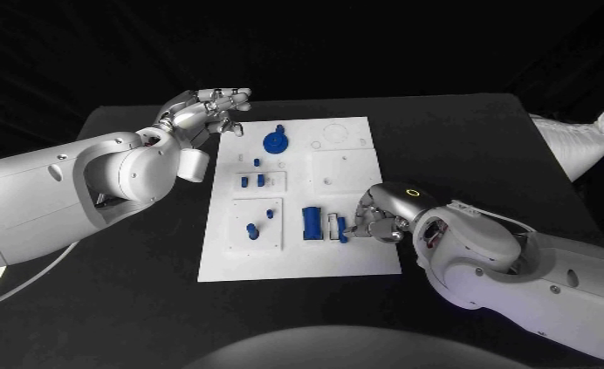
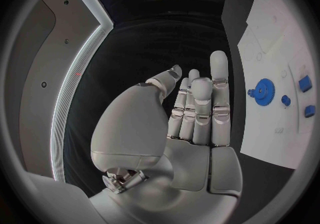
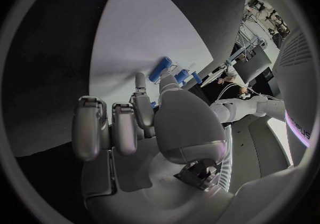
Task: Assemble the parts on the task board
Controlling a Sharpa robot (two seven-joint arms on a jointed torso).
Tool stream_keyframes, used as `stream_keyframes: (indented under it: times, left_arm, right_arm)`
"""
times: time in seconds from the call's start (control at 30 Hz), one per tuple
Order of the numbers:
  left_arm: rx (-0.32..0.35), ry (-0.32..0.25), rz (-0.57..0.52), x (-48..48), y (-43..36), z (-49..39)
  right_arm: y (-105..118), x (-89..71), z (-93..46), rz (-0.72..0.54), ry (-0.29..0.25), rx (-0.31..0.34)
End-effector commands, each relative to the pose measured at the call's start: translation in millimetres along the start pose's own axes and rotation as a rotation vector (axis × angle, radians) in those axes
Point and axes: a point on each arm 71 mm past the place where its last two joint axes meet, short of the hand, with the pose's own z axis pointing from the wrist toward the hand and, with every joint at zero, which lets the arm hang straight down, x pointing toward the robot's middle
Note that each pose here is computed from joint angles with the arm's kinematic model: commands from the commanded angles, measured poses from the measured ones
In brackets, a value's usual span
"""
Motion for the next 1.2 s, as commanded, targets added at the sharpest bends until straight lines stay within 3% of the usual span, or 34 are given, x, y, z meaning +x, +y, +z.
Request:
stream_keyframes:
  times: [0.03, 1.2]
  left_arm:
    - [0.003, 0.023, -0.009, 2.6, -0.5, 0.2]
    - [-0.001, 0.027, -0.011, 3.4, -0.3, -0.2]
  right_arm:
    - [0.0, 2.7, 0.5, -0.005, -0.001, 0.012]
    - [6.8, 5.6, 7.6, -0.067, -0.002, 0.004]
